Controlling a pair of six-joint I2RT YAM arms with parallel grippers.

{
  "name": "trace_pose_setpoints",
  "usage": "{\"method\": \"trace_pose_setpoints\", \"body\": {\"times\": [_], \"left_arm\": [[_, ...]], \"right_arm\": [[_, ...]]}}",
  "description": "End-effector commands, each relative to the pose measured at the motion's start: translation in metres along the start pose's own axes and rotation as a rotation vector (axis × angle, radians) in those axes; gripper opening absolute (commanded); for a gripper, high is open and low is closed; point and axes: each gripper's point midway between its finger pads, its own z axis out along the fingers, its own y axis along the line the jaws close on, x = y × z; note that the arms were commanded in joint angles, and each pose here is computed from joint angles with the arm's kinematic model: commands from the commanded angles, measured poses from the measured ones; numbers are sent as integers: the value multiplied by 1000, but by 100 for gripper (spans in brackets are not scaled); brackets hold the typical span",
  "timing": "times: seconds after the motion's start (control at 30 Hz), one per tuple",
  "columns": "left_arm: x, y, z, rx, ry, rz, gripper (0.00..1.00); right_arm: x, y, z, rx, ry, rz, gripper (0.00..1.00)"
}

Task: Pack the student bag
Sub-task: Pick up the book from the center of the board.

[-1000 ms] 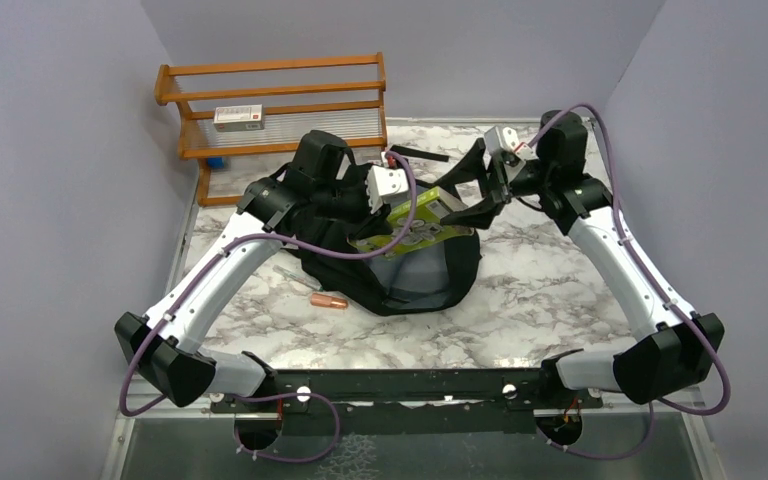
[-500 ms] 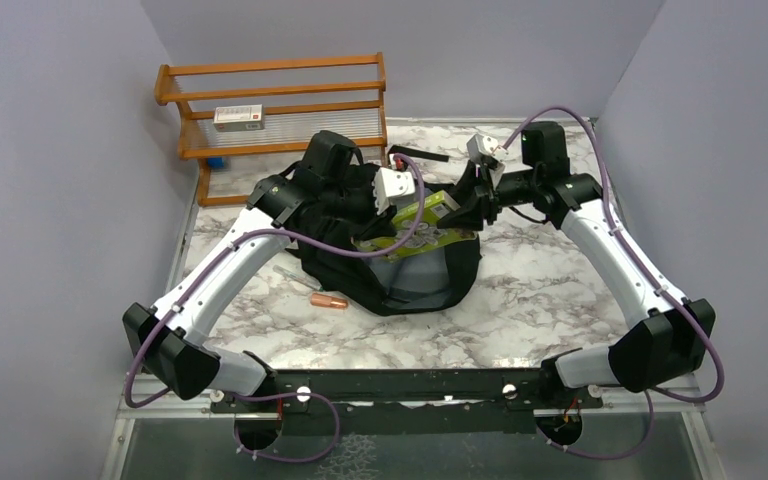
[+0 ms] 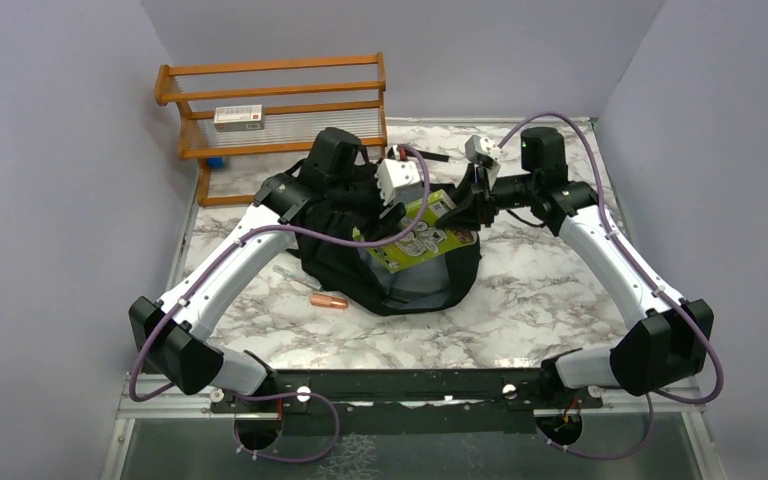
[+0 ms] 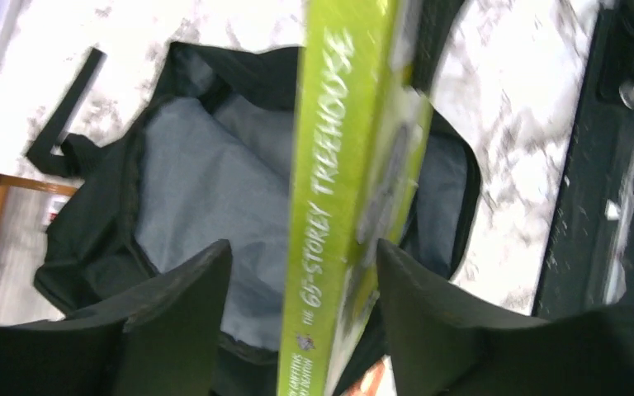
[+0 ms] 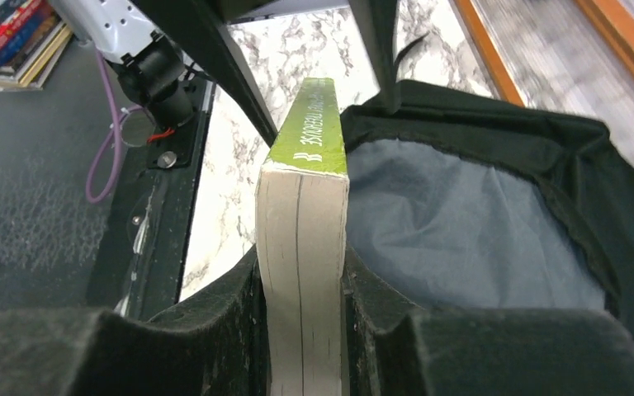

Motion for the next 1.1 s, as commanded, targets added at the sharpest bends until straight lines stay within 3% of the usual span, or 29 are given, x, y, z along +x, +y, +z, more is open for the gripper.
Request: {"method": "trace_pose_setpoints", "body": {"times": [0.0,0.07,0.3,0.53,0.8,1.07], "left_arm": [[-42,41,-8,-224,-143,22,80],[-45,51,-12,-292,-165,-12,98],[-43,88,-20,-520,-240,-248,99],[-28,111,-20,-670,-238,-445,99],[20,126,-12,-823,-145,-595,99],[47,112,9,-817,-23,-591,99]], "right_arm": [[-24,-5,-4,118,-43,22,1],[-26,-15,-8,216,-47,90,1],[-3,-63,-36,627,-14,364,1],[8,-84,-91,1081,-194,586,1],[18,-88,-122,1300,-268,735,1],[16,-88,-120,1306,-337,855,1]]}}
